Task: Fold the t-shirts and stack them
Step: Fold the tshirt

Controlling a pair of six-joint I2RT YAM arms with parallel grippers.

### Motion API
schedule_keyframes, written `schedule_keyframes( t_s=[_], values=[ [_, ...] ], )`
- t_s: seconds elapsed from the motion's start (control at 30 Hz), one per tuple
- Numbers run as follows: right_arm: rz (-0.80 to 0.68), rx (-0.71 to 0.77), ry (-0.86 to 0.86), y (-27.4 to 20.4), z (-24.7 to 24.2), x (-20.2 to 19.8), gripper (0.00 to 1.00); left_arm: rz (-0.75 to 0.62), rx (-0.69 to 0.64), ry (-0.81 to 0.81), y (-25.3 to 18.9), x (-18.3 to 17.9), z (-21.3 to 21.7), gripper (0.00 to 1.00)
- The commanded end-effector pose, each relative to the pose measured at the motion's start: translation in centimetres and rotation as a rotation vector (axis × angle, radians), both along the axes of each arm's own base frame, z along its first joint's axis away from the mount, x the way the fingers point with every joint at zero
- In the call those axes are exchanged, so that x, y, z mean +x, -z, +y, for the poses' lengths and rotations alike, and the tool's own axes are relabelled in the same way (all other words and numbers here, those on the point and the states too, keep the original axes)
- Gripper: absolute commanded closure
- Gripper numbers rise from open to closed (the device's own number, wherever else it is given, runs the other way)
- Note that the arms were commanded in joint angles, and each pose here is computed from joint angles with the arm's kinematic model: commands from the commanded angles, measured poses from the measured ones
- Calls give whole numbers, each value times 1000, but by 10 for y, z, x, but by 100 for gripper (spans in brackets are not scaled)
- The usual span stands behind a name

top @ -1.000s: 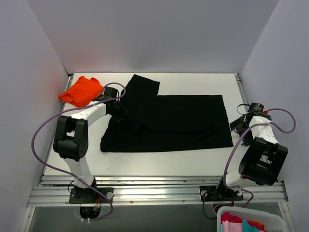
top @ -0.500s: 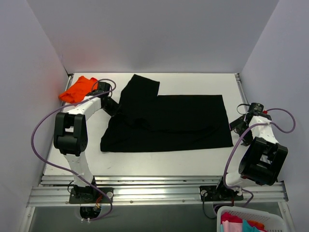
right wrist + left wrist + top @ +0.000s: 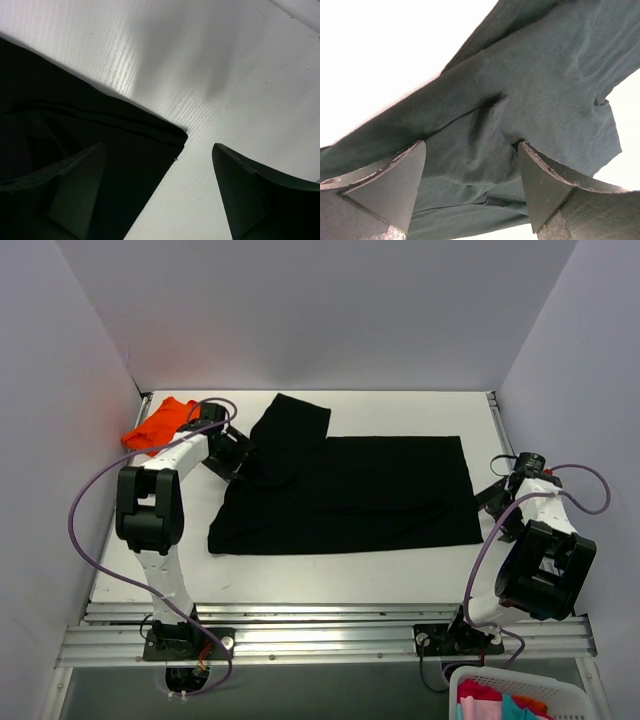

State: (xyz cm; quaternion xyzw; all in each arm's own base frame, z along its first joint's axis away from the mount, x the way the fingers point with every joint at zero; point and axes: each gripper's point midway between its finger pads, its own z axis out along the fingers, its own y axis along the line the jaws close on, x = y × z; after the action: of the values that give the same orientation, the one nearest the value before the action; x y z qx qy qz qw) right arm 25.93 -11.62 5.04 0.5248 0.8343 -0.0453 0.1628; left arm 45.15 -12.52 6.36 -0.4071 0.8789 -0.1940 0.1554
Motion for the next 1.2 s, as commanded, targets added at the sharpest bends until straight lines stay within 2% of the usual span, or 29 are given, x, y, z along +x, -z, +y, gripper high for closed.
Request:
schedule_keyframes(
  t_s=[0.0, 0.13, 0.27, 0.4, 0.53, 0.57, 0.63, 0.67, 0.8, 0.9, 1.03, 1.07, 1.1, 1.17],
  values=[
    [-5, -22, 7, -16, -6, 5, 17, -125, -10, 14, -42, 26, 6, 16],
    [-27, -12, 16, -32, -6, 17, 15, -227, 18, 34, -85, 36, 15, 16],
    [-112, 94, 46, -44, 12, 35, 15, -280, 43, 57, -115, 38, 20, 17],
    [-184, 129, 66, -60, 24, 46, 16, -366, 72, 81, -144, 43, 26, 17],
    [-276, 108, 96, -85, 20, 61, 16, -455, 54, 121, -160, 71, 34, 17],
    [-307, 97, 107, -94, 16, 68, 16, -471, 15, 138, -161, 79, 39, 17],
    [-394, 90, 133, -110, 15, 85, 17, -470, -57, 136, -143, 102, 43, 18],
    [-437, 88, 134, -118, 17, 93, 17, -485, -108, 79, -142, 113, 60, 18],
    [-671, 58, 71, -169, 28, 134, 16, -587, -264, 112, -121, 160, 57, 18],
    [-759, 25, 18, -188, 37, 147, 15, -646, -320, 136, -107, 192, 51, 18],
    [-802, 45, 11, -190, 46, 156, 15, -681, -352, 185, -86, 219, 42, 18],
    [-789, 32, -7, -188, 52, 158, 15, -661, -350, 187, -63, 224, 41, 18],
    [-767, 27, -12, -182, 53, 160, 15, -700, -340, 195, -76, 232, 40, 18],
    [-744, 25, -22, -179, 59, 163, 15, -671, -338, 177, -51, 240, 39, 18]
  ],
)
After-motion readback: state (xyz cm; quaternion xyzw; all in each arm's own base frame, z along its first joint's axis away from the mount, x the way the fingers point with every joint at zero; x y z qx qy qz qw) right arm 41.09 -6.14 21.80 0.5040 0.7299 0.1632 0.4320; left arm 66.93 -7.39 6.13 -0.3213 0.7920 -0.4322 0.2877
